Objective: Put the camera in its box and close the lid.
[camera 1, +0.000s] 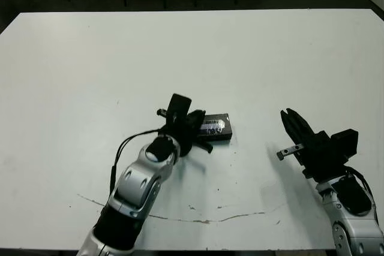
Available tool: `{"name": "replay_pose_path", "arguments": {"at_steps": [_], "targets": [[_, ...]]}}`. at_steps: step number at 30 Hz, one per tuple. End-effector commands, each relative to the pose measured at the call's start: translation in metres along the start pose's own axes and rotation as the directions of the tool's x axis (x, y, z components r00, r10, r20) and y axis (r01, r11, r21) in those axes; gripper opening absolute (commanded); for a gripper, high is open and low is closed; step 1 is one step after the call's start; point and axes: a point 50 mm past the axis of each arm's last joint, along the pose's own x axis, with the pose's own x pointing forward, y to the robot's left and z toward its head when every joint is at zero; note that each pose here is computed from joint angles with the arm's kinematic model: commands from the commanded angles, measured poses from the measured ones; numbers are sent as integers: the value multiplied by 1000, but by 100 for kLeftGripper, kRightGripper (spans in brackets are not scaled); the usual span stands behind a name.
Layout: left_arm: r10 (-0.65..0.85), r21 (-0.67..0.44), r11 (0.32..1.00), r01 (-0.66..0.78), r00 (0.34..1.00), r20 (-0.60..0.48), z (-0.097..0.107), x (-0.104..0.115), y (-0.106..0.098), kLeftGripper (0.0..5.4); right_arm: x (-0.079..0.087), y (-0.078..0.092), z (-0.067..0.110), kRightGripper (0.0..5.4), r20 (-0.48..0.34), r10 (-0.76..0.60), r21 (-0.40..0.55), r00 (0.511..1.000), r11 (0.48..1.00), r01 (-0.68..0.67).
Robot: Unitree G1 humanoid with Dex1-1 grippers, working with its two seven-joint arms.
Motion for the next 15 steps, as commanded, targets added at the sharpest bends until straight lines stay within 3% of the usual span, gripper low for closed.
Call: {"name": "replay_pose_path", "arguments": {"at_steps": [1, 9, 15], "targets": [[15, -21, 1000, -19, 986, -166, -40, -6, 3, 1, -1, -1, -4, 0, -24, 4, -3, 1000, 1000, -4], [63, -36, 997, -71, 979, -194, -49, -3, 16, 1, -2, 1, -5, 0, -32, 6, 1, 999, 1000, -6], [52, -63, 996, -59, 992, -117, -34, -4, 19, 1, -2, 3, -7, 0, -35, 10, 6, 999, 1000, -10]]}}
